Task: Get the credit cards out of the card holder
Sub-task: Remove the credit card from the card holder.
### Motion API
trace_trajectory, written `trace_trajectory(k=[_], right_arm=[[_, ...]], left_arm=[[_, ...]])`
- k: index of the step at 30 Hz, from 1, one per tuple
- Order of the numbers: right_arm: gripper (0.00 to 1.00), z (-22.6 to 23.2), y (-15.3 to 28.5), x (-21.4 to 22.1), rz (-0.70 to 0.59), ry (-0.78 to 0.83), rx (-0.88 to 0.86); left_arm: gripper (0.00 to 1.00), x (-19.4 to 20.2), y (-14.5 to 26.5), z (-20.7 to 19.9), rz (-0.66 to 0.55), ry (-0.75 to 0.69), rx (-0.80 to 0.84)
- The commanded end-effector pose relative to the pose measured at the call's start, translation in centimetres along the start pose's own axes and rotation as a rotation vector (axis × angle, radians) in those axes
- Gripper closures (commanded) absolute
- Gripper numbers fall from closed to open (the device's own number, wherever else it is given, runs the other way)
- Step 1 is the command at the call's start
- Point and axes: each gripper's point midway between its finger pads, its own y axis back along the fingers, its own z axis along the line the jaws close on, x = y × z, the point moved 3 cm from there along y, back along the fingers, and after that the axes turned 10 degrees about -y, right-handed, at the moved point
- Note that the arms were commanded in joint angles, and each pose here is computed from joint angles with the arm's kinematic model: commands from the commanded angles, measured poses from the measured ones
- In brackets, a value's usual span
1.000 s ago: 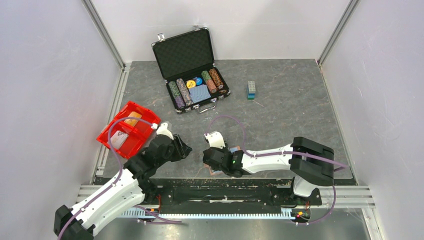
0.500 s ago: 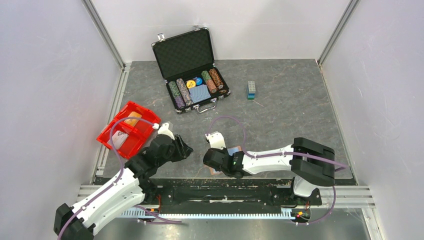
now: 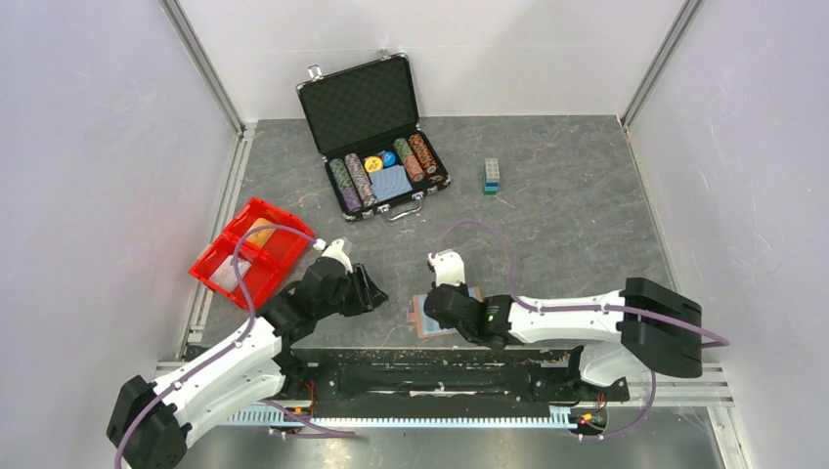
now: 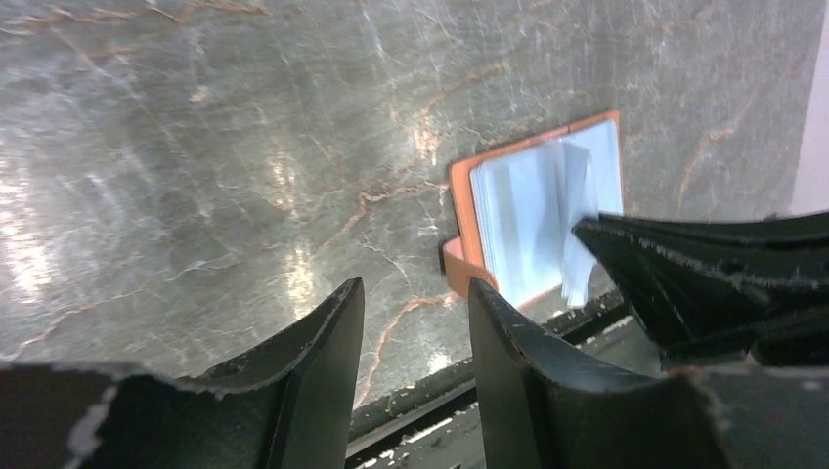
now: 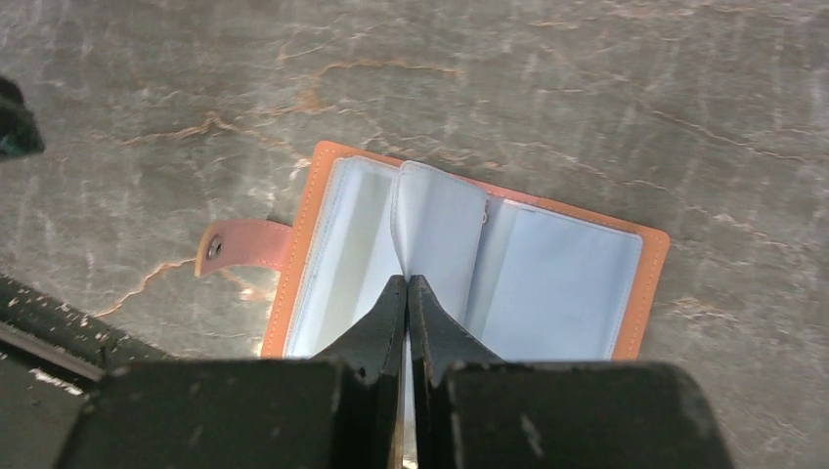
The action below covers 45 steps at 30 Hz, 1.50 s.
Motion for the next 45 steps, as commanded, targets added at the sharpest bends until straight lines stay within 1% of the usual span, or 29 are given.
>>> trace_trajectory(k=[1, 4, 6, 9, 11, 14, 17, 19, 21, 24, 26, 27, 31, 35, 40, 45], right_arm=[[1.0, -1.9, 0.0, -1.1, -0.057, -0.05, 0.02], [0.98, -3.8, 0.1, -0.7, -0.055, -0.082, 0.038], [0.9, -4.5, 0.4, -0.7, -0.068, -0.104, 0.025], [0.87, -5.9, 0.4, -0.2, -0.061, -0.131, 0.031], [0.85, -6.7, 0.6, -0.1, -0.07, -0.144, 0.04], [0.78, -8.0, 0.8, -0.2, -0.087, -0.164, 0.059], [0.76, -9.4, 1.2, -0.4, -0.107, -0.182, 0.076], [0.78, -10.3, 1.3, -0.3, -0.115, -0.197, 0.084], [0.83, -10.8, 1.5, -0.3, -0.127, -0.211, 0.078], [0.94, -11.4, 1.6, -0.2, -0.134, -0.216, 0.071], [0.99, -11.7, 1.7, -0.3, -0.139, -0.219, 0.066], [1.0, -11.8, 1.8, -0.3, -0.143, -0.223, 0.059], [1.0, -11.8, 1.9, -0.4, -0.155, -0.227, 0.026], [1.0, -11.5, 2.0, -0.4, -0.14, -0.217, -0.001], [1.0, -10.9, 2.2, -1.0, -0.161, -0.234, -0.038], [1.0, -10.6, 2.1, -0.8, -0.155, -0.237, -0.062]], left_arm=[[0.5, -0.8, -0.5, -2.7, 0.006, -0.006, 0.14], [0.5, -0.7, -0.9, -3.3, 0.043, -0.017, 0.161], [0.51, -0.8, -1.3, -3.9, 0.056, -0.017, 0.186], [0.53, -1.1, -1.6, -5.2, 0.058, -0.021, 0.231], [0.53, -1.4, -1.7, -6.0, 0.059, -0.035, 0.24], [0.54, -1.5, -2.2, -7.0, 0.071, -0.059, 0.235], [0.53, -1.1, -3.0, -7.9, 0.1, -0.085, 0.226], [0.52, -0.6, -3.7, -9.1, 0.118, -0.122, 0.247], [0.49, 0.0, -4.4, -10.3, 0.138, -0.149, 0.272], [0.46, 0.5, -5.8, -12.4, 0.14, -0.164, 0.343], [0.43, 0.7, -6.7, -13.6, 0.143, -0.188, 0.366], [0.42, 0.7, -7.2, -14.2, 0.143, -0.204, 0.381], [0.37, 0.9, -9.1, -16.1, 0.151, -0.263, 0.401], [0.34, 1.6, -11.2, -15.6, 0.173, -0.283, 0.346], [0.34, 2.6, -12.7, -14.1, 0.203, -0.296, 0.266], [0.37, 3.1, -13.5, -12.9, 0.211, -0.3, 0.21]])
